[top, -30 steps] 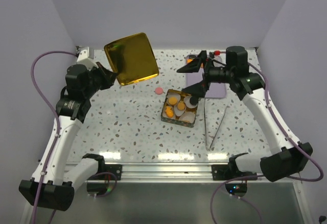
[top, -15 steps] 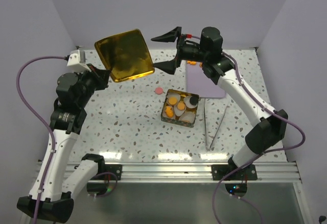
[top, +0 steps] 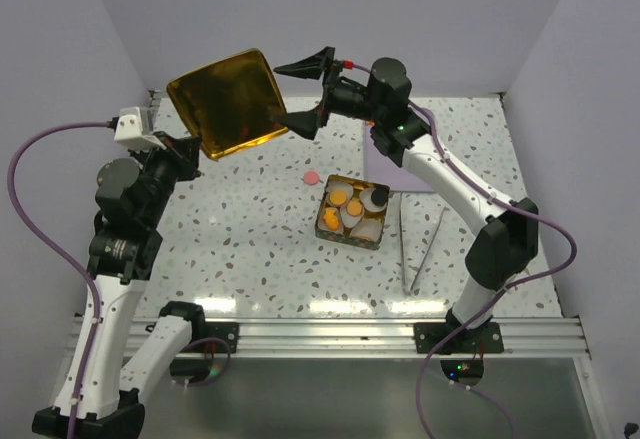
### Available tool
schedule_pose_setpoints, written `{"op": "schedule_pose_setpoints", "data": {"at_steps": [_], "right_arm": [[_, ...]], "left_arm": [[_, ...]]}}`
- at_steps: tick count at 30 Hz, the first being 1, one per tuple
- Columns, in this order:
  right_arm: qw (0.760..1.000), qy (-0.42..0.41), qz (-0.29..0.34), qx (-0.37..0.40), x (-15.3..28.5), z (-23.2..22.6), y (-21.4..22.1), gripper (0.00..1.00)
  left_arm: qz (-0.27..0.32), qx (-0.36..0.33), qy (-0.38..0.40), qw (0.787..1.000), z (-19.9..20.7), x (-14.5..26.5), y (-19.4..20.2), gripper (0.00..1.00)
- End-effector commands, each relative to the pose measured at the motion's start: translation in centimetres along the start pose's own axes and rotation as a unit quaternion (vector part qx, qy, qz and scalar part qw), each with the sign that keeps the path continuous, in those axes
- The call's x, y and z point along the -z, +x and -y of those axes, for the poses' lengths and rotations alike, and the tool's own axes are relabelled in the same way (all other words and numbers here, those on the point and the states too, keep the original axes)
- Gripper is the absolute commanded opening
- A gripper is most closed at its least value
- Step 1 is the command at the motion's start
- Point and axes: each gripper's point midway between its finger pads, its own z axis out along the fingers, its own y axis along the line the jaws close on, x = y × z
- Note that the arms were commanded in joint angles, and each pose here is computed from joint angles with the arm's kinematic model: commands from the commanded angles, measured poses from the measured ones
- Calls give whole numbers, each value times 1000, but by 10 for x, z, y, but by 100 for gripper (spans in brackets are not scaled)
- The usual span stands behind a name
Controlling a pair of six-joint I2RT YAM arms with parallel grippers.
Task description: Pack the cookies
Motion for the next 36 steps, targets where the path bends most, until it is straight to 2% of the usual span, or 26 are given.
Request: {"op": "schedule_pose_setpoints", "data": {"at_steps": [1,5,13,19,24,26,31,36], "right_arm": [[993,-87,-5,-79,2,-46,2,99],[992,-104,-6,-74,2,-58,4,99],[990,-85,-1,-109,-7,-38,-4,99],[987,-85,-21,-137,-13,-39,-4,99],[983,-107,-46,-140,-15,-53,-1,99],[982,-116,-44,-143,-14,-55,-2,99],[981,-114,-54,-147,-20,-55,-5,99],[980,-115,-100,-127,-31,-78,13,99]], "left_arm": [[55,-18,24,998,13,8,-31,0],[59,-29,17,998,11,12,-36,0],[90,-55,34,994,20,19,-57,0],[151,-99,47,982,29,34,-89,0],[228,-153,55,960,34,54,-113,0],[239,-170,56,954,34,56,-114,0],[229,-213,93,945,45,55,-105,0],[211,-238,114,941,49,44,-92,0]]}}
